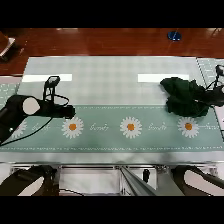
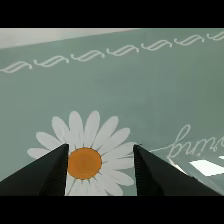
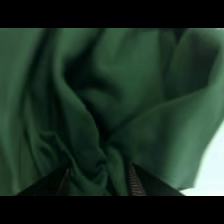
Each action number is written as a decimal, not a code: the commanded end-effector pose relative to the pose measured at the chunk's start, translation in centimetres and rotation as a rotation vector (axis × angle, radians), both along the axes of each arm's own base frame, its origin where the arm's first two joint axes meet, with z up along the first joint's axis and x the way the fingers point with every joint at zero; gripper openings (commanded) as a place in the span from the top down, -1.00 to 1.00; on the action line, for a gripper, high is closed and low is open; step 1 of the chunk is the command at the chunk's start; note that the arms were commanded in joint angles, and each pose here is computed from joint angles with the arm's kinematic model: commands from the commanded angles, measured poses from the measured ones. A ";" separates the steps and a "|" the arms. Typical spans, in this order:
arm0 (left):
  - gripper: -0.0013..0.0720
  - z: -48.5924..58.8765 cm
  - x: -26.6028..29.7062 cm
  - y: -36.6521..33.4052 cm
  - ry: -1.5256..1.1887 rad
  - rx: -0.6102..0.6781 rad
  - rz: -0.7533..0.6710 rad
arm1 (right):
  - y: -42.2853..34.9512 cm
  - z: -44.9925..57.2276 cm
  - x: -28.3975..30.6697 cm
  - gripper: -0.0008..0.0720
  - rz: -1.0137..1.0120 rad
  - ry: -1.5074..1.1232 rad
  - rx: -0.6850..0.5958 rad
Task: Fold the shirts.
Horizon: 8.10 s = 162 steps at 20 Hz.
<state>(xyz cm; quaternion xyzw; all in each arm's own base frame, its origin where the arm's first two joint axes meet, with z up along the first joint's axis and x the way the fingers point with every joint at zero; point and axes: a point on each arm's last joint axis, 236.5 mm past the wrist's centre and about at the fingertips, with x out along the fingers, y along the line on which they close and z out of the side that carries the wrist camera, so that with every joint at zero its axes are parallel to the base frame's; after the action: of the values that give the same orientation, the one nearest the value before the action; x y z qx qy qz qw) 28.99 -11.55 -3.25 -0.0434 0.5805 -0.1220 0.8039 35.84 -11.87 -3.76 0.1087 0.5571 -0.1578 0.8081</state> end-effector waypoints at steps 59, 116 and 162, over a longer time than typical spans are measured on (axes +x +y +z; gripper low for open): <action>-0.41 1.9 -6.2 -4.2 0.190 -0.804 0.263 | 16.0 4.4 -8.8 -0.14 0.177 -0.117 0.450; 0.91 46.1 -2.5 5.9 -1.078 -0.231 0.099 | 19.2 53.9 -14.8 0.90 0.609 -1.168 -0.023; -0.41 -1.3 -1.0 5.7 0.089 -0.618 0.386 | 8.3 -4.1 -12.7 -0.14 -0.176 0.012 0.566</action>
<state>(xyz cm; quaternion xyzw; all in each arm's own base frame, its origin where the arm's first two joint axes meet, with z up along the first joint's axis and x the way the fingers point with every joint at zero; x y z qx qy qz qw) 27.63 -4.67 -3.39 -0.3900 0.5447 -0.1206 0.7326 25.29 -5.77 -5.10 0.3426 0.5652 -0.0790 0.7462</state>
